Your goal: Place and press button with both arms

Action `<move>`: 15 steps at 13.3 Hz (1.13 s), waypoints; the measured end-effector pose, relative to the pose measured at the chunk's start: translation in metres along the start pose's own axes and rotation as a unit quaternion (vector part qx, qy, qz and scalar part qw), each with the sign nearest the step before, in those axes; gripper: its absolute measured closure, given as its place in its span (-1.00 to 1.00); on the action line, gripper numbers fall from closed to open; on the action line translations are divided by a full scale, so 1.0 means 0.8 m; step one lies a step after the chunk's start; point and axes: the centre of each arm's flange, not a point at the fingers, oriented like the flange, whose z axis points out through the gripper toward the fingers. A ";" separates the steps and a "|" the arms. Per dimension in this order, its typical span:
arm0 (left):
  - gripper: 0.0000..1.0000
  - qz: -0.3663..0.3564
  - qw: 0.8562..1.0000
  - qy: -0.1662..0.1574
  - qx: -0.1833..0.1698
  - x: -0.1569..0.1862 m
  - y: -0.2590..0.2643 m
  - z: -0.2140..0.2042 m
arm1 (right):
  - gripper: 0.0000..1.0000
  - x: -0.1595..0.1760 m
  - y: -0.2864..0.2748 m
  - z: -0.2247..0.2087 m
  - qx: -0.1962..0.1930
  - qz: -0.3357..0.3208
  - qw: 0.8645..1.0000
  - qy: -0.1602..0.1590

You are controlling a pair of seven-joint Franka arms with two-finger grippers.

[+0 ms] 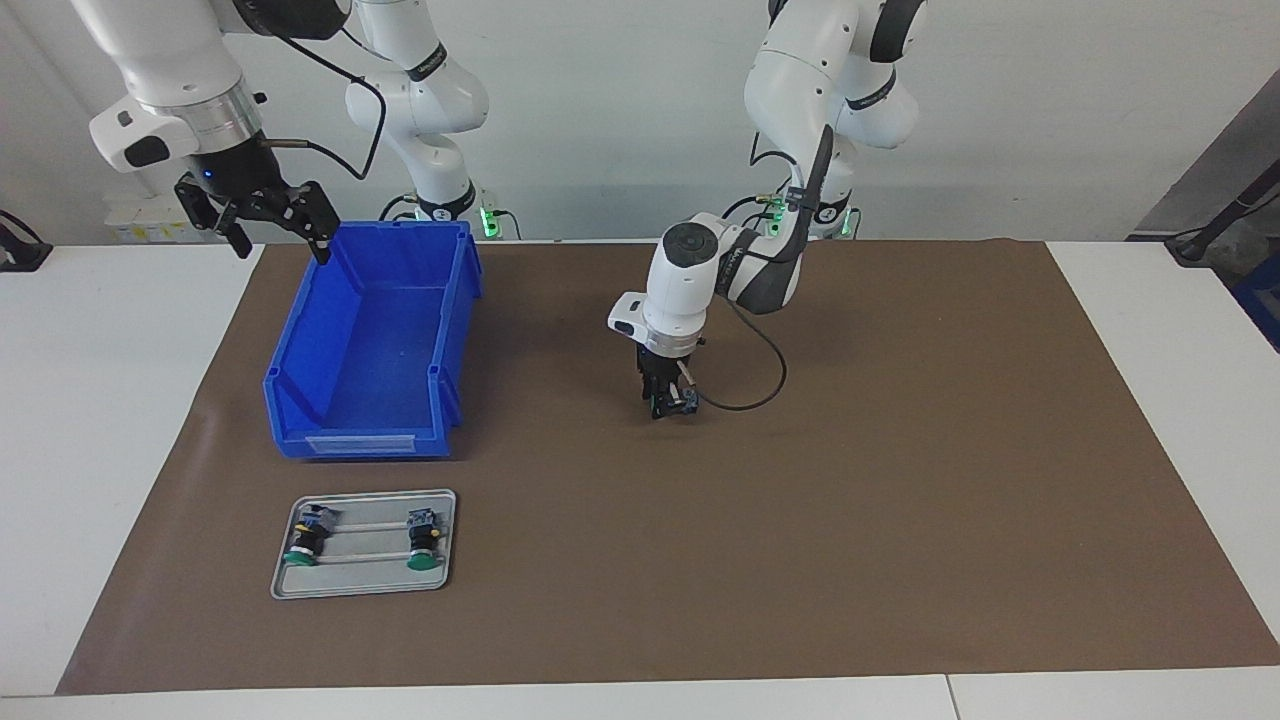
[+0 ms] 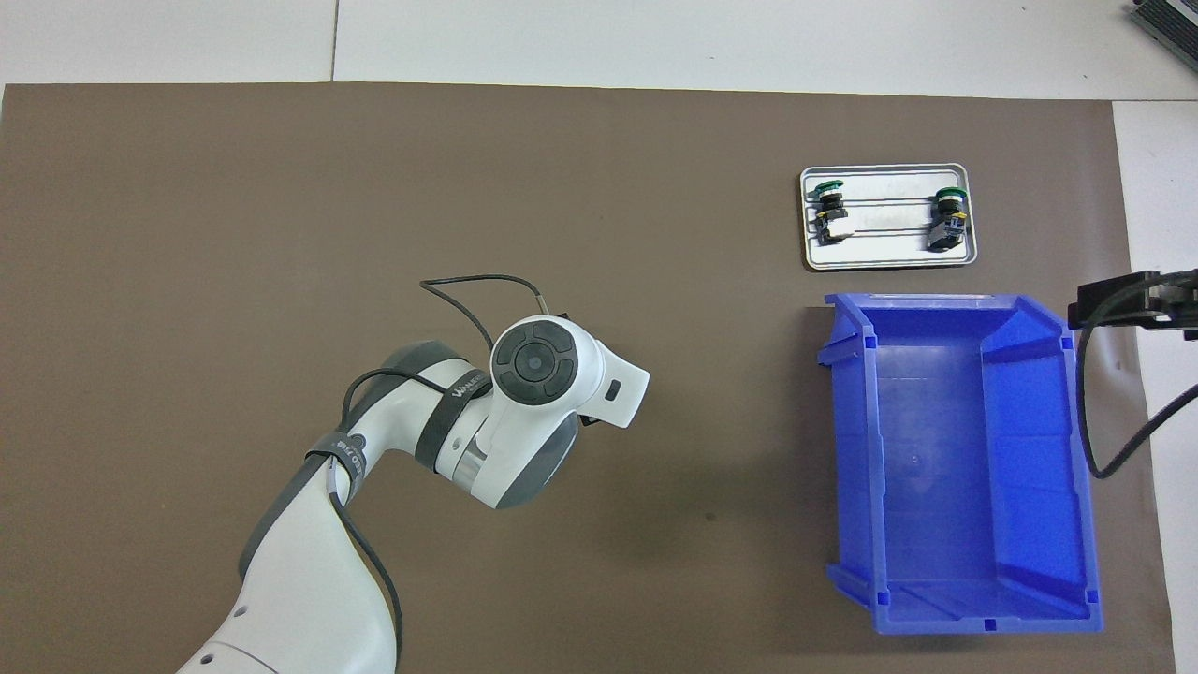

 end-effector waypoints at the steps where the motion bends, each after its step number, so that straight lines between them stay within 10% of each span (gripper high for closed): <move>1: 0.20 -0.003 1.000 0.000 0.001 -0.001 -0.006 -0.003 | -1.00 0.000 0.000 0.000 0.000 0.000 1.000 0.000; 6: 0.20 -0.048 0.998 0.029 -0.010 -0.016 -0.055 -0.025 | -1.00 -0.001 -0.015 0.000 0.001 -0.011 1.000 0.000; 15: 0.20 -0.121 0.958 0.235 -0.115 -0.120 -0.141 -0.058 | -1.00 -0.002 -0.009 -0.003 0.004 -0.009 1.000 0.002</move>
